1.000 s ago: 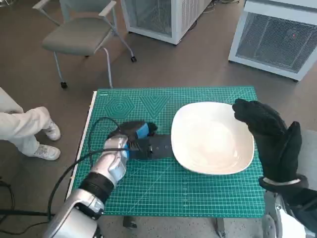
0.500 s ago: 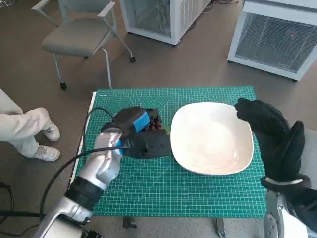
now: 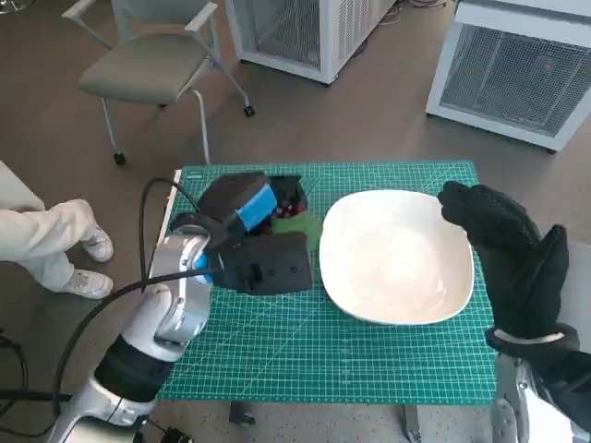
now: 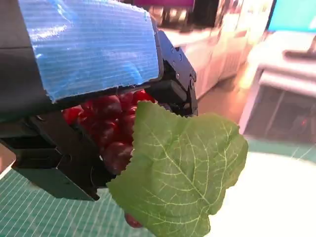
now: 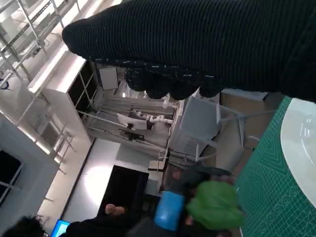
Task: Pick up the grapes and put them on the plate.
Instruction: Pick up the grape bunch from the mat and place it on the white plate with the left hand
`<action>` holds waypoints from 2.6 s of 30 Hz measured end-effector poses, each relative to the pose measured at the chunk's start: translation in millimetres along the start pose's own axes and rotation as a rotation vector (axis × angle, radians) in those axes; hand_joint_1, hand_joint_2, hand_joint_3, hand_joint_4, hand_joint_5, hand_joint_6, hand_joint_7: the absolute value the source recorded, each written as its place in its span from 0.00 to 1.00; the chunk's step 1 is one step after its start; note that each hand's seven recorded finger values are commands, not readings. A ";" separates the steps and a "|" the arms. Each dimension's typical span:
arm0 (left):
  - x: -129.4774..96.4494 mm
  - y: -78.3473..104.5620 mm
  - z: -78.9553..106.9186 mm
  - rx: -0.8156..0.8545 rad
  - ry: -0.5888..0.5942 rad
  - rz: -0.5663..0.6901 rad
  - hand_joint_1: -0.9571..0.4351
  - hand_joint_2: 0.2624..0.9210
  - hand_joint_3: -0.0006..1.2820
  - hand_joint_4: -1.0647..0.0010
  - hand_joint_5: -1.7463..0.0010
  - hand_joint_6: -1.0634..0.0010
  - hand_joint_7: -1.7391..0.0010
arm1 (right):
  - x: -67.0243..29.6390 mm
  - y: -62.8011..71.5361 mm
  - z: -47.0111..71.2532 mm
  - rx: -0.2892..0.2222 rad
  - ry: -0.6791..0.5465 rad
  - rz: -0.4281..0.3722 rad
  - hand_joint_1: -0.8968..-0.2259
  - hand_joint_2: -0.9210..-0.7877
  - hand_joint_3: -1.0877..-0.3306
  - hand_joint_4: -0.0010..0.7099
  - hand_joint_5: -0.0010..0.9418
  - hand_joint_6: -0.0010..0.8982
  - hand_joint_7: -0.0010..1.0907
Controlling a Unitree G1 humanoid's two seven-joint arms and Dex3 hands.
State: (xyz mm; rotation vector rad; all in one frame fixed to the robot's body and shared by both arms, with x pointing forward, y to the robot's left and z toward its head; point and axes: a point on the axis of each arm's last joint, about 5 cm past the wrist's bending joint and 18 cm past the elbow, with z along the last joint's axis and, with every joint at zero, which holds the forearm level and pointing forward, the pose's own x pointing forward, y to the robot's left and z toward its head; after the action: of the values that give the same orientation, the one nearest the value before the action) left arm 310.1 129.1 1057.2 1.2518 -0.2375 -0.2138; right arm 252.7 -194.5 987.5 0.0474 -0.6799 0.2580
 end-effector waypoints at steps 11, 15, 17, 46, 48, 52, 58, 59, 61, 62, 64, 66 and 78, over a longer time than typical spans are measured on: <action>-3.4 5.1 4.0 -0.004 -0.031 0.045 0.69 0.78 0.25 0.39 0.19 0.29 0.50 | -0.1 0.1 -0.3 0.001 0.000 -0.001 0.60 0.00 0.66 0.46 0.41 0.19 0.81; -3.6 3.3 3.6 -0.002 -0.037 0.044 0.69 0.75 0.27 0.40 0.18 0.29 0.49 | -0.1 0.1 -0.3 0.001 0.000 -0.001 0.60 0.00 0.66 0.46 0.41 0.19 0.81; -3.1 2.2 3.2 -0.002 -0.039 0.040 0.69 0.75 0.28 0.40 0.18 0.29 0.49 | -0.2 0.1 -0.2 0.001 0.000 -0.001 0.60 0.00 0.66 0.46 0.40 0.19 0.81; 39.9 -12.9 74.5 0.043 -0.207 -0.079 0.69 0.72 0.36 0.48 0.12 0.37 0.42 | -8.7 4.4 8.5 -0.005 -0.017 -0.017 0.60 0.00 0.66 0.46 0.41 0.20 0.82; 43.4 -14.6 80.2 0.054 -0.224 -0.089 0.69 0.68 0.42 0.52 0.09 0.40 0.40 | -10.6 3.5 9.4 -0.008 -0.016 -0.024 0.59 0.00 0.66 0.46 0.41 0.20 0.82; 49.6 -19.2 90.4 0.061 -0.254 -0.120 0.69 0.65 0.48 0.57 0.05 0.43 0.36 | -13.1 1.7 11.5 -0.017 -0.018 -0.037 0.59 0.00 0.66 0.46 0.41 0.20 0.82; 55.1 -27.4 103.6 0.045 -0.293 -0.169 0.69 0.51 0.61 0.60 0.01 0.42 0.32 | -16.6 -0.1 14.7 -0.028 -0.023 -0.052 0.59 0.00 0.66 0.47 0.41 0.20 0.82; 55.9 -28.8 105.5 0.042 -0.295 -0.177 0.69 0.50 0.62 0.60 0.01 0.41 0.32 | -17.3 -0.4 15.2 -0.030 -0.024 -0.055 0.59 0.00 0.66 0.47 0.41 0.20 0.82; 56.9 -31.3 108.5 0.036 -0.295 -0.193 0.69 0.52 0.62 0.61 0.03 0.46 0.27 | -18.4 -0.5 16.1 -0.033 -0.025 -0.059 0.59 0.00 0.67 0.47 0.41 0.20 0.82; 57.5 -32.5 109.7 0.034 -0.294 -0.200 0.69 0.55 0.61 0.61 0.04 0.50 0.24 | -18.8 -0.5 16.5 -0.034 -0.026 -0.061 0.60 0.00 0.67 0.47 0.41 0.20 0.82; 58.5 -34.9 112.3 0.031 -0.291 -0.214 0.69 0.64 0.55 0.63 0.08 0.57 0.17 | -19.3 -0.4 17.5 -0.036 -0.030 -0.065 0.60 0.00 0.67 0.47 0.41 0.20 0.82; 59.3 -36.9 114.9 0.029 -0.288 -0.227 0.69 0.73 0.49 0.65 0.10 0.62 0.15 | -19.4 -0.4 18.3 -0.038 -0.033 -0.069 0.60 0.00 0.67 0.47 0.41 0.20 0.82; 60.4 -37.8 122.1 0.029 -0.295 -0.240 0.85 0.68 0.58 0.66 0.04 0.65 0.44 | -20.2 0.1 19.5 -0.042 -0.037 -0.079 0.60 0.00 0.67 0.47 0.41 0.21 0.81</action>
State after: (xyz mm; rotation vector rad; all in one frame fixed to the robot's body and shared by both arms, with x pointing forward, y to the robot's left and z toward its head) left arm 330.9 -10.7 1060.9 1.2752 -0.3453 -0.6059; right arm 225.6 -201.4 990.0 0.0390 -0.7183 0.1668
